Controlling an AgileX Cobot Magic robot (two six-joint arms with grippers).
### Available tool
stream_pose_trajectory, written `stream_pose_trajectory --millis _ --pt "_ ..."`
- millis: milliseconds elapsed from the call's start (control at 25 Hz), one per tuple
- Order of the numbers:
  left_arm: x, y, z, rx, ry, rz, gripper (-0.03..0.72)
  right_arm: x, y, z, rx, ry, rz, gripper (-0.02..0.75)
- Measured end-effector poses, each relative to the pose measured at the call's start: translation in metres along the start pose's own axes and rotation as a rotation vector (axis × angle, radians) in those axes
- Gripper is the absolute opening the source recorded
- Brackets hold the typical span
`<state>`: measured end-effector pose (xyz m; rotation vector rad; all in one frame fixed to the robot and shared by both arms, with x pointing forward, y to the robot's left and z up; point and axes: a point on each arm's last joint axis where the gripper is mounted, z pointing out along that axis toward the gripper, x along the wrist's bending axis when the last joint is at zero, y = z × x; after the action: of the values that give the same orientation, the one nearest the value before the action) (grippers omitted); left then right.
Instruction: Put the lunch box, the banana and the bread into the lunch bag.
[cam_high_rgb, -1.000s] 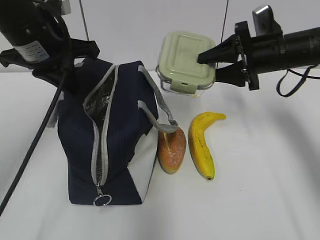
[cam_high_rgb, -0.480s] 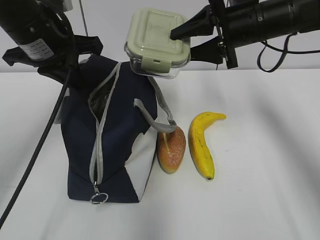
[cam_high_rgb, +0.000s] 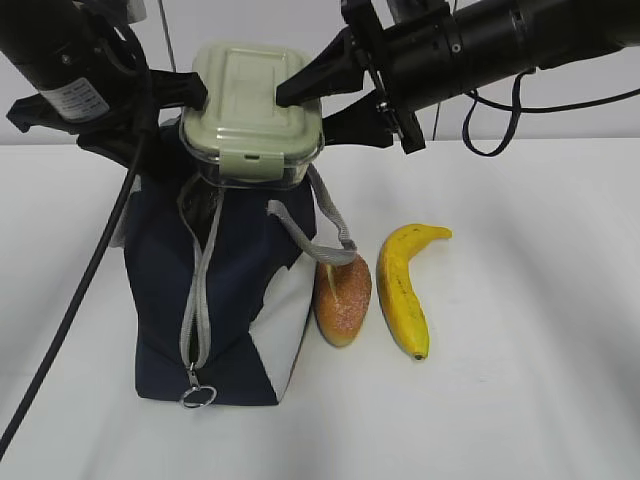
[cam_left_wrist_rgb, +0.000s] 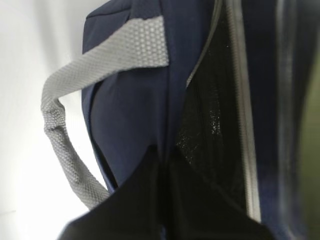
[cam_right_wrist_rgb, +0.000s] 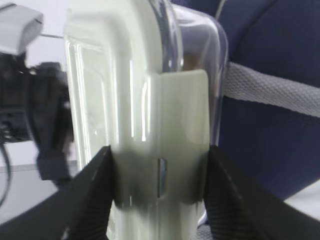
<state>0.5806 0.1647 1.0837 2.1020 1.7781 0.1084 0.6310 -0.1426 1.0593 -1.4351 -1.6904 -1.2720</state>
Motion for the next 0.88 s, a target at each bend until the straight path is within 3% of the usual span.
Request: stream_pose_trajectory --millis 440,880 --pt "-0.001 0.001 0.000 -0.016 -0.006 -0.002 -0.003 -0.020 -0.009 0.001 0.090 -0.244 0.029 0.390" --pt "-0.003 0.002 0.000 -0.026 -0.038 -0.018 -0.003 -0.008 -0.021 0.031 0.119 -0.289 0.004 0.389"
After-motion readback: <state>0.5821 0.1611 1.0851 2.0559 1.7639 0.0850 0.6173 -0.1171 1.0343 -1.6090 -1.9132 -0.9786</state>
